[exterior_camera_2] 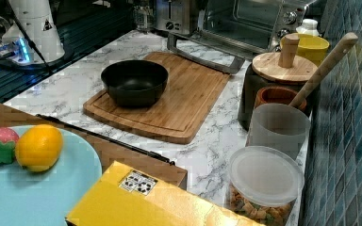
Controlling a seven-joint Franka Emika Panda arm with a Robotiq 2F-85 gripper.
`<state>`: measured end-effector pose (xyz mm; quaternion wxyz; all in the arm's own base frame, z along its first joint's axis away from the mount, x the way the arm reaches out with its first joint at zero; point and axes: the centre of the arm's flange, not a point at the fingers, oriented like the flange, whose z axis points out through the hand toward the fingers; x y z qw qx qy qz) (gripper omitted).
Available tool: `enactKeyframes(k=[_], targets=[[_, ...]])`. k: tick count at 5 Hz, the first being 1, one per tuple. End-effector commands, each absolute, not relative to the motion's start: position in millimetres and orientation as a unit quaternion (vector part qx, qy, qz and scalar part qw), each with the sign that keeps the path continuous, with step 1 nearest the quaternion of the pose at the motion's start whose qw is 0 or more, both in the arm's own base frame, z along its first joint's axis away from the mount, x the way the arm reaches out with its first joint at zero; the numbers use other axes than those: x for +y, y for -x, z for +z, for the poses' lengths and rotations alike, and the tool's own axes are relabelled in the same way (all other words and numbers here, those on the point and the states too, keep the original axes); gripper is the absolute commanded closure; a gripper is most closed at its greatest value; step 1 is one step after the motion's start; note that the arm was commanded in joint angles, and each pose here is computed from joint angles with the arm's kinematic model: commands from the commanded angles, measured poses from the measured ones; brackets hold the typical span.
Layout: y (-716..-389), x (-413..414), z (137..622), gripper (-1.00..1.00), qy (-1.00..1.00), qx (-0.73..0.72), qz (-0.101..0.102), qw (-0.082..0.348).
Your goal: Pick up the bowl.
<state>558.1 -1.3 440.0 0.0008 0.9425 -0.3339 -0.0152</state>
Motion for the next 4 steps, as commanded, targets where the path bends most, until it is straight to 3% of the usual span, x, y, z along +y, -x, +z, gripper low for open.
enactKeyframes(k=[1, 2, 3, 4], targets=[[-500, -111, 425, 1.0, -0.932, -0.362, -0.018, 0.034], [-485, -133, 414, 1.0, -0.924, -0.378, -0.022, 0.048], [-466, -147, 399, 0.0, -0.922, -0.383, -0.031, 0.054], [-445, -151, 380, 0.0, -0.927, -0.369, -0.045, 0.053]])
